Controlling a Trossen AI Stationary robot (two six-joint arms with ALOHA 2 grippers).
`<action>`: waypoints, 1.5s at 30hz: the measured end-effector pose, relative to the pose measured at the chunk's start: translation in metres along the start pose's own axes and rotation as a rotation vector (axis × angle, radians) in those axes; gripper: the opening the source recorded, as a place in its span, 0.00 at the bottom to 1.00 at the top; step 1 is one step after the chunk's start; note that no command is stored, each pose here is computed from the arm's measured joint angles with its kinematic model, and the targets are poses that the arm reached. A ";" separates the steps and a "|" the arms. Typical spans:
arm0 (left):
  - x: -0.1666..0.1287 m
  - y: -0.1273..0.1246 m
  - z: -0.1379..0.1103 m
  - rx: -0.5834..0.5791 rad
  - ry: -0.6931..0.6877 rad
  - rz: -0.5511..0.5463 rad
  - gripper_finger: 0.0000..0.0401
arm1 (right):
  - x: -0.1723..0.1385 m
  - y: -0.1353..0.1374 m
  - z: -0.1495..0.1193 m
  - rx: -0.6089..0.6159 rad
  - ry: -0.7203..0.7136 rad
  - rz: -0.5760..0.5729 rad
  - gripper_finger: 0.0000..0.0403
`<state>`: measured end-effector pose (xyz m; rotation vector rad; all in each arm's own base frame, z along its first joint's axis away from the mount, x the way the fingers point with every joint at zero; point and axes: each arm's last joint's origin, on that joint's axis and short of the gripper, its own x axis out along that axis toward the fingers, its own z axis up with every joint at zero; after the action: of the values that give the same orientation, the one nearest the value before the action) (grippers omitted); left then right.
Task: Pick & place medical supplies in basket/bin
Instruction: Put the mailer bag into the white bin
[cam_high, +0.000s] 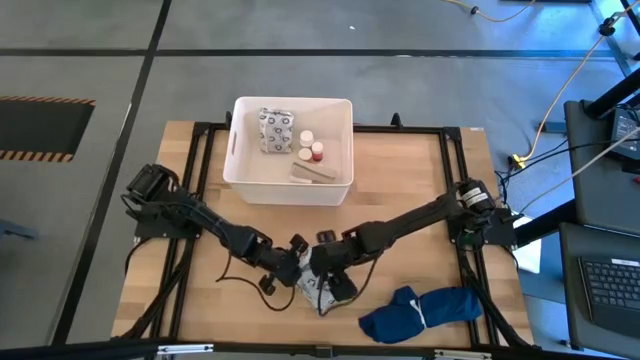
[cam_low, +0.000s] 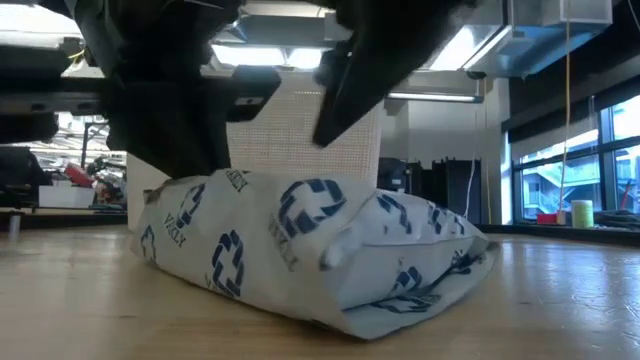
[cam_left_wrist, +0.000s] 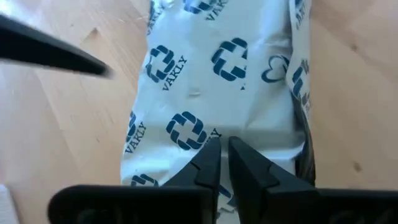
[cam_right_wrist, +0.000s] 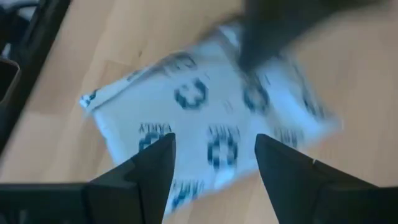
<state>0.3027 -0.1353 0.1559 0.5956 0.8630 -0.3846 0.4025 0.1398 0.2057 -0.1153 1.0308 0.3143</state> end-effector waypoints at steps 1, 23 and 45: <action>0.001 0.000 0.000 -0.019 0.001 -0.003 0.06 | -0.005 0.002 -0.001 0.062 0.014 -0.001 0.56; -0.001 -0.012 -0.014 -0.820 0.215 -0.148 0.01 | 0.010 0.046 -0.048 1.235 0.082 -0.010 0.56; -0.001 -0.012 -0.018 -0.779 0.220 -0.244 0.00 | 0.045 0.025 -0.146 1.573 -0.437 0.207 0.56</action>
<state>0.2850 -0.1326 0.1435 -0.1958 1.2086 -0.1751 0.2960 0.1374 0.0942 1.4180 0.6156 -0.3392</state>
